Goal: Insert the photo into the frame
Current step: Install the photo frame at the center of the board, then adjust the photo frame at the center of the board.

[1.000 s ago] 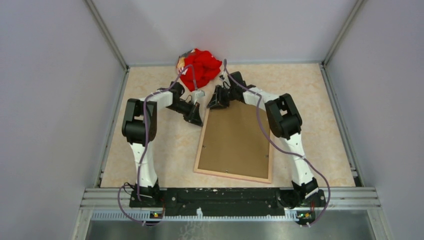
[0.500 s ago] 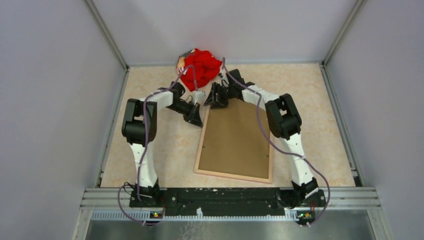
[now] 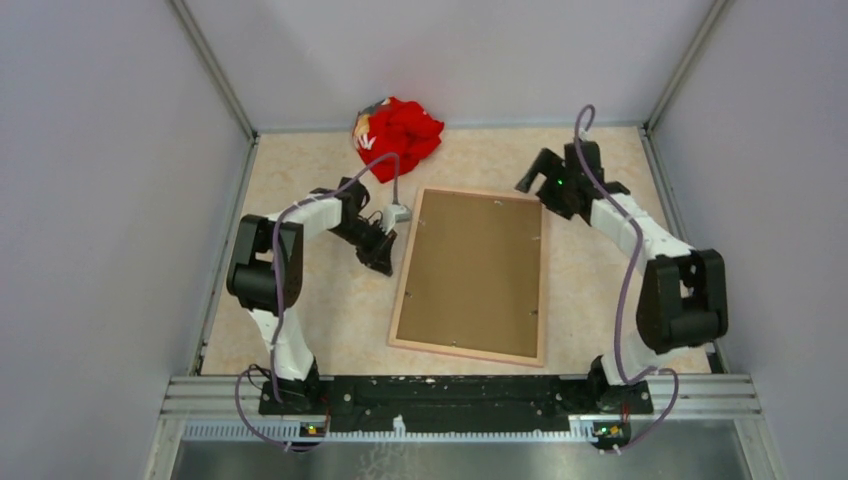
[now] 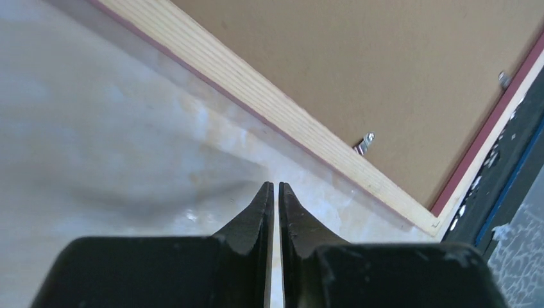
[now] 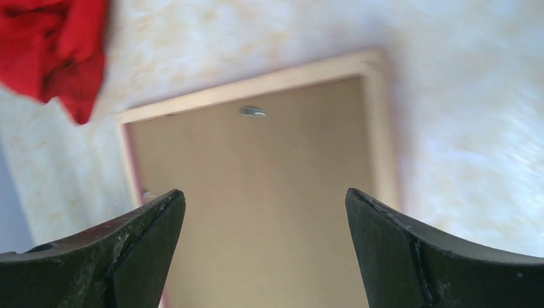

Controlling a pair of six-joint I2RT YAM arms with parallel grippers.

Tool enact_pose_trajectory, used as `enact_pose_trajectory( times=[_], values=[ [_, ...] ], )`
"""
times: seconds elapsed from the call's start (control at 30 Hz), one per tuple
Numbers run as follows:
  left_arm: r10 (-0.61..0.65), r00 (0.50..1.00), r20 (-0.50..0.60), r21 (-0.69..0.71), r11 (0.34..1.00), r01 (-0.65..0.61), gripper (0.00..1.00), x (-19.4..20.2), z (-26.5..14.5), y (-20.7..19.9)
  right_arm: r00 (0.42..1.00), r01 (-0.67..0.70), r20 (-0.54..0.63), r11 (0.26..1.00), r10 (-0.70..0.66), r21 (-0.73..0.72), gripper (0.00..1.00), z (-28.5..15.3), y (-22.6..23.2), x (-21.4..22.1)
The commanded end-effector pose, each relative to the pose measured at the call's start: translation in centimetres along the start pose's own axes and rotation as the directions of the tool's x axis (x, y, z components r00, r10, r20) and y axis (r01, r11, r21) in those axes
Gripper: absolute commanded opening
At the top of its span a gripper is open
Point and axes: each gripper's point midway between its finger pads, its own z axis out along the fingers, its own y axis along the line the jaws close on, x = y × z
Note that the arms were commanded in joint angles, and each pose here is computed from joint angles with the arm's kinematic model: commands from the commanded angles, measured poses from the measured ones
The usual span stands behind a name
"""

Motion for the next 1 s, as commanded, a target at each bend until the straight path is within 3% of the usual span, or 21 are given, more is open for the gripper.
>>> enact_pose_trajectory(
  times=[0.0, 0.13, 0.27, 0.4, 0.67, 0.97],
  values=[
    [0.123, 0.987, -0.108, -0.084, 0.988, -0.132, 0.12, 2.4, 0.0, -1.0, 0.994, -0.104, 0.066, 0.972, 0.092, 0.210, 0.95, -1.8, -8.9, 2.0],
    [0.179, 0.969, -0.169, -0.098, 0.976, -0.197, 0.12, 3.7, 0.9, -2.3, 0.988, -0.156, 0.034, 0.963, 0.153, 0.219, 0.96, -1.3, -11.8, 4.5],
    [0.240, 0.945, -0.221, -0.083, 0.961, -0.263, 0.12, 4.3, 2.2, -4.2, 0.978, -0.188, -0.065, 0.970, 0.200, 0.156, 0.96, 1.0, -11.2, 6.7],
    [0.303, 0.918, -0.256, -0.057, 0.943, -0.327, 0.12, 4.7, 3.3, -6.2, 0.986, -0.147, -0.060, 0.982, 0.155, 0.120, 0.96, 2.6, -9.3, 6.3],
    [0.352, 0.889, -0.294, 0.065, 0.935, -0.349, 0.13, 4.5, 6.7, -9.7, 0.981, -0.007, -0.196, 1.000, 0.006, -0.007, 0.97, 7.0, -0.2, 7.2],
    [0.406, 0.864, -0.299, 0.164, 0.913, -0.372, 0.14, 2.5, 10.6, -12.8, 0.898, 0.131, -0.365, 0.941, -0.247, -0.313, 0.98, 8.6, 11.9, 14.5]
  ],
)
